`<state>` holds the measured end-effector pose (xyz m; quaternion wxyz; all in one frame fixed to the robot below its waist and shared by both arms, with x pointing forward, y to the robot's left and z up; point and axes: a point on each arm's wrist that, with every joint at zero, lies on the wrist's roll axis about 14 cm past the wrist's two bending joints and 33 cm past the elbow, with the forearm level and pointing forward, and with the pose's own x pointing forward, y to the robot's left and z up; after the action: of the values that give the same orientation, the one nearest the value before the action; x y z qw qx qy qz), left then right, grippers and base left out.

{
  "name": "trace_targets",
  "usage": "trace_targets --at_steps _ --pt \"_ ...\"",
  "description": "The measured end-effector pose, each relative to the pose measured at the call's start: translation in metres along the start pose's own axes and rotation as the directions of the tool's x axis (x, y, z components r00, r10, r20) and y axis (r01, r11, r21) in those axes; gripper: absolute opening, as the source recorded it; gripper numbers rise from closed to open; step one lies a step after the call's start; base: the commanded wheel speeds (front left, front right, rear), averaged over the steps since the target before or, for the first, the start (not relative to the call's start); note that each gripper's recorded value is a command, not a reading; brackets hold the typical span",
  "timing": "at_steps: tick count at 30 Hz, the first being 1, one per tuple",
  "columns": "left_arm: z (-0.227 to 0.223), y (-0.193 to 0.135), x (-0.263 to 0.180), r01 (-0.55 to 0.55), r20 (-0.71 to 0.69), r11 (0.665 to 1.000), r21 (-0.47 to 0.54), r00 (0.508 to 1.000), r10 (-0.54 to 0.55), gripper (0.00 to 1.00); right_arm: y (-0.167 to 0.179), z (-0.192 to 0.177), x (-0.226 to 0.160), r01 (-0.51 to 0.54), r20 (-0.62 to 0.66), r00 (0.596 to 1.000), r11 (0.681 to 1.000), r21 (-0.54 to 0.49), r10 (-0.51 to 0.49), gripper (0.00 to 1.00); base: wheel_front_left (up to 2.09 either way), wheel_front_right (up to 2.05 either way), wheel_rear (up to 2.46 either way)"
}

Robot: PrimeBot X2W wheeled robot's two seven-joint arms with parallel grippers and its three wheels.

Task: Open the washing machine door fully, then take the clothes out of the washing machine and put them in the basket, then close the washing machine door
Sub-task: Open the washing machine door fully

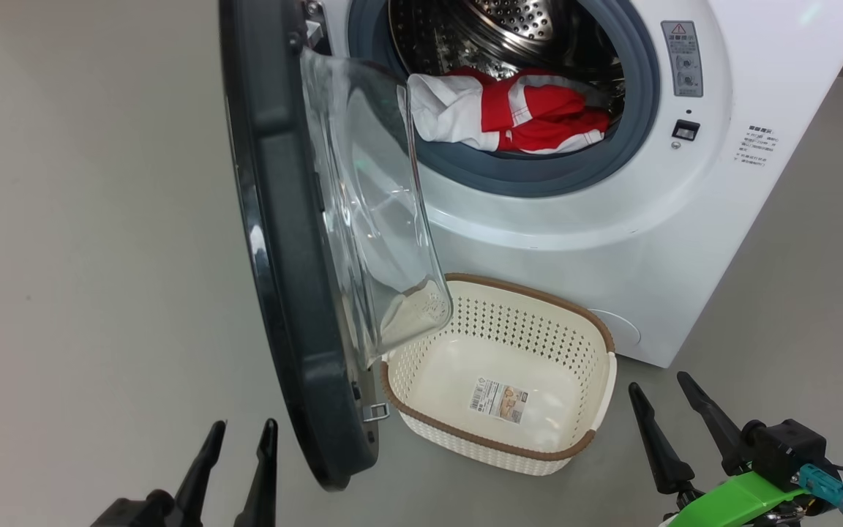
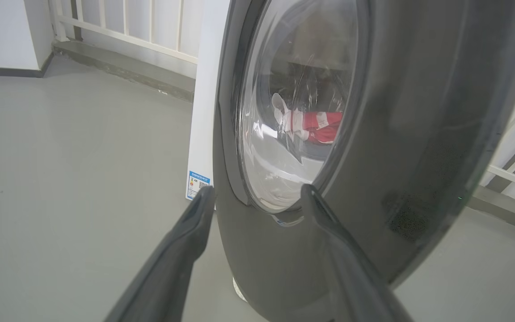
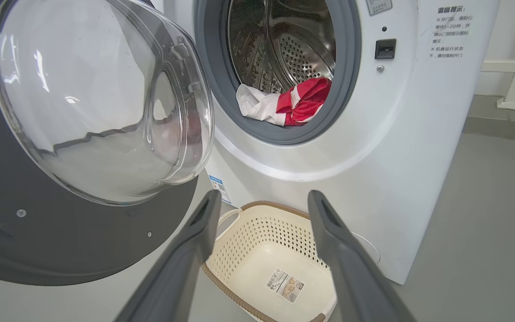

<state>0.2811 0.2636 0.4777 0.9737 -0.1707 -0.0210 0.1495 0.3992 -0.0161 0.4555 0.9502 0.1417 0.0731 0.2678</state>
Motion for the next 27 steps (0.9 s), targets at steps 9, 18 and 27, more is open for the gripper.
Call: trace_targets --at_steps 9,18,27 --pt "0.025 0.007 0.005 -0.019 0.078 1.000 0.011 0.997 0.018 0.00 -0.002 -0.001 0.000 0.006 -0.001 1.000 1.000 -0.003 -0.006 1.00 0.00 0.00 0.00" --pt "0.135 -0.007 0.014 0.035 0.408 0.999 -0.009 0.913 -0.028 0.00 -0.003 -0.001 0.002 0.006 0.000 1.000 1.000 0.002 -0.006 1.00 0.00 0.00 0.00" --pt "0.148 -0.105 0.007 0.322 0.448 0.946 0.029 0.842 -0.300 0.00 -0.005 -0.002 0.003 0.010 0.001 1.000 1.000 0.008 -0.010 1.00 0.00 0.00 0.00"
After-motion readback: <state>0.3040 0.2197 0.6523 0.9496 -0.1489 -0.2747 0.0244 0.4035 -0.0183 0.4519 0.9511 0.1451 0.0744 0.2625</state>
